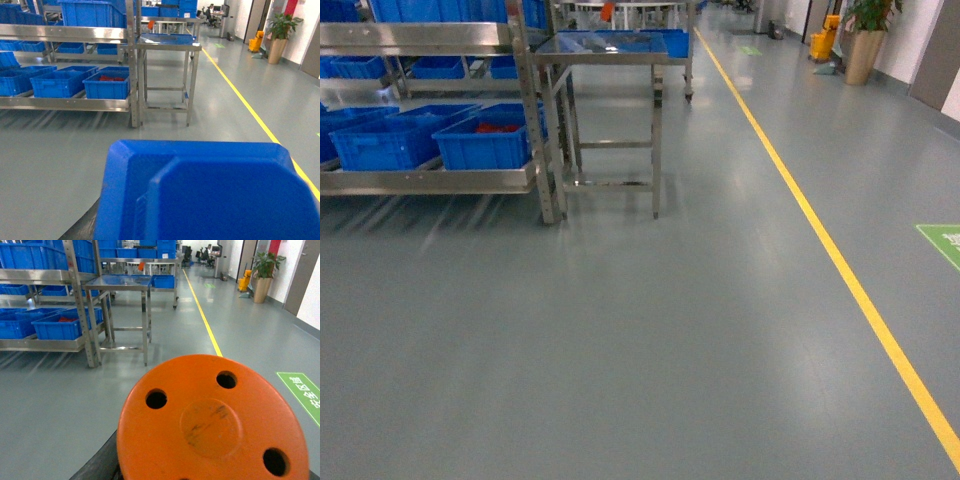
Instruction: Sort blue parts and orange caps into right shelf containers
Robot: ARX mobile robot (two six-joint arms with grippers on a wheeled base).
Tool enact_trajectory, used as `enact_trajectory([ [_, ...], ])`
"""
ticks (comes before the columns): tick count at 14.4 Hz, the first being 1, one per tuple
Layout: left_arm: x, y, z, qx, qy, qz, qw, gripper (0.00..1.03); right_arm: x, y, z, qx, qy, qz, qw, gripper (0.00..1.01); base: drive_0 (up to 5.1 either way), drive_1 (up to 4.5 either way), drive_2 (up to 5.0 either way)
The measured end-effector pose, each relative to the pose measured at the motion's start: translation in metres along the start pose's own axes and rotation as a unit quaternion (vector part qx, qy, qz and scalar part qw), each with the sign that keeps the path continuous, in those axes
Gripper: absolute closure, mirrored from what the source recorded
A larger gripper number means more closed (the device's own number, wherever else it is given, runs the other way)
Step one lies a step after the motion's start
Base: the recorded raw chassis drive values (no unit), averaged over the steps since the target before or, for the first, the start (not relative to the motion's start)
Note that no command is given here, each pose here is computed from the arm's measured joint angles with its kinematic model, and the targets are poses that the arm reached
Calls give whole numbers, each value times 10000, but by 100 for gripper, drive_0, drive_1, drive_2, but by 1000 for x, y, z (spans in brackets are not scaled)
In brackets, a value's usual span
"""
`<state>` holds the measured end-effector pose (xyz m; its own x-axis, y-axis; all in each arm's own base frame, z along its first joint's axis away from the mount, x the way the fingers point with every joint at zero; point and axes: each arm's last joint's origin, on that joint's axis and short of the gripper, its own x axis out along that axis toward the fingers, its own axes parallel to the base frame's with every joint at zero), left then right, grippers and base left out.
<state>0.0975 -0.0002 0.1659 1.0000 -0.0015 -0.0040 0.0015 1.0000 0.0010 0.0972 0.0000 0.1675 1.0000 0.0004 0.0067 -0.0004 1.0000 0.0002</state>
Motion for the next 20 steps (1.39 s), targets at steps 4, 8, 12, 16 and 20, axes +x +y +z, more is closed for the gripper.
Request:
enact_trajectory([
  [4,0,0,0,0,-17,-6,10000,60,0,0,0,0,11,0,10000,56,7,429,-416],
  [8,0,0,0,0,-15,-2,10000,60,0,0,0,0,2,0,10000,56,5,429,-420],
  [12,0,0,0,-2,13,2,10000,60,0,0,-1,0,31,0,10000,56,-4,421,-430],
  [16,0,0,0,0,11,2,10000,60,0,0,-1,0,27,0,10000,56,-9,417,-435],
  [20,0,0,0,0,11,2,10000,60,0,0,-1,0,32,0,10000,56,-1,425,-427],
])
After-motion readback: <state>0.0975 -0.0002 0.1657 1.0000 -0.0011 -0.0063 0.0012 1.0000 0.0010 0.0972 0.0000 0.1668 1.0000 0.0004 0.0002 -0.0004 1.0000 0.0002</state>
